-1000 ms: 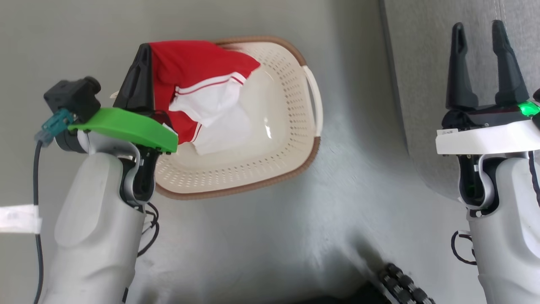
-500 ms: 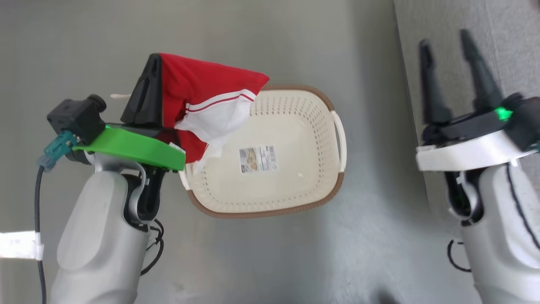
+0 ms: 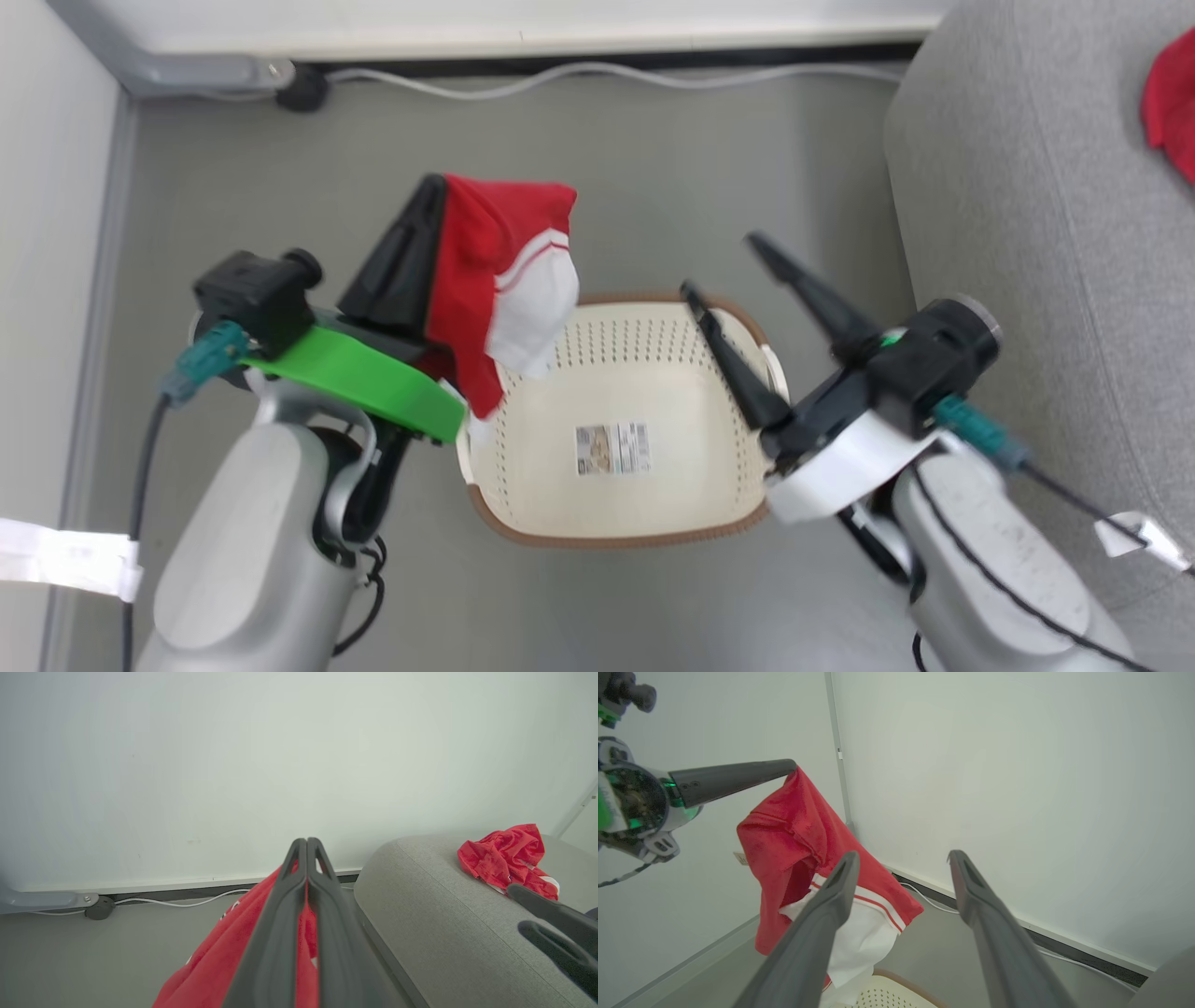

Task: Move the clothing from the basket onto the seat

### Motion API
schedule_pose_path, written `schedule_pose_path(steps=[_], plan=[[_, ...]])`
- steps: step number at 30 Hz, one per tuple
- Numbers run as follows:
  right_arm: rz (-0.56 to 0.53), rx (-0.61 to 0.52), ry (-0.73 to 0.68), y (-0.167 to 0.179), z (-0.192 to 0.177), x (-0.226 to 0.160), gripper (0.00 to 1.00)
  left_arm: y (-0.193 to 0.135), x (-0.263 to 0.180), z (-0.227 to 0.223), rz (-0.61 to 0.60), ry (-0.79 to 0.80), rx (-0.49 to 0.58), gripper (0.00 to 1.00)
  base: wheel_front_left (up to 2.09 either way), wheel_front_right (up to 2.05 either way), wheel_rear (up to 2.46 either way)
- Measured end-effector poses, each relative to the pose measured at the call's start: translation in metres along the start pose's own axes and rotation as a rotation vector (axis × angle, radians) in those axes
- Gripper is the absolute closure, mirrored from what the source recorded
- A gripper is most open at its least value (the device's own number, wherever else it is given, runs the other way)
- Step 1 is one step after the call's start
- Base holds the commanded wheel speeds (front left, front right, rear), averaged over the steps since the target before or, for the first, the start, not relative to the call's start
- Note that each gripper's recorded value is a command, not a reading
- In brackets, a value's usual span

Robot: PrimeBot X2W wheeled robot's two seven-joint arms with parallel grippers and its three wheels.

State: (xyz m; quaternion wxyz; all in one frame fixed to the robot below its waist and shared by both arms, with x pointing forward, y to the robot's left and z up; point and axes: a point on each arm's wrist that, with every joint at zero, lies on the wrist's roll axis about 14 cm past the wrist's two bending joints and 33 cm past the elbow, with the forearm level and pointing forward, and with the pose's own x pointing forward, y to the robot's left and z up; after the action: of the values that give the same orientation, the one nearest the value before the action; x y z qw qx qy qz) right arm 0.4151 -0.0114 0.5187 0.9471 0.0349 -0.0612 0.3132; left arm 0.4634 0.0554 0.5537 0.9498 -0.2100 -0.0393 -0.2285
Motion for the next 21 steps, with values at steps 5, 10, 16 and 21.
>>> schedule_pose_path(steps=[5,10,16,21], plan=[[0.127,-0.006,0.005,0.044,0.006,-0.006,0.00,-0.027,-0.016,0.016,-0.054,0.000,0.025,1.00,0.00,0.00,0.00],[0.197,0.012,-0.022,0.073,0.020,-0.009,0.00,-0.042,-0.032,0.029,-0.070,-0.009,0.035,1.00,0.00,0.00,0.00],[0.262,0.018,-0.047,0.102,0.039,-0.016,0.00,-0.074,-0.055,0.046,-0.130,-0.021,0.025,1.00,0.00,0.00,0.00],[0.285,0.002,-0.064,0.113,0.051,-0.020,0.00,-0.114,-0.069,0.063,-0.228,-0.042,0.020,1.00,0.00,0.00,0.00]])
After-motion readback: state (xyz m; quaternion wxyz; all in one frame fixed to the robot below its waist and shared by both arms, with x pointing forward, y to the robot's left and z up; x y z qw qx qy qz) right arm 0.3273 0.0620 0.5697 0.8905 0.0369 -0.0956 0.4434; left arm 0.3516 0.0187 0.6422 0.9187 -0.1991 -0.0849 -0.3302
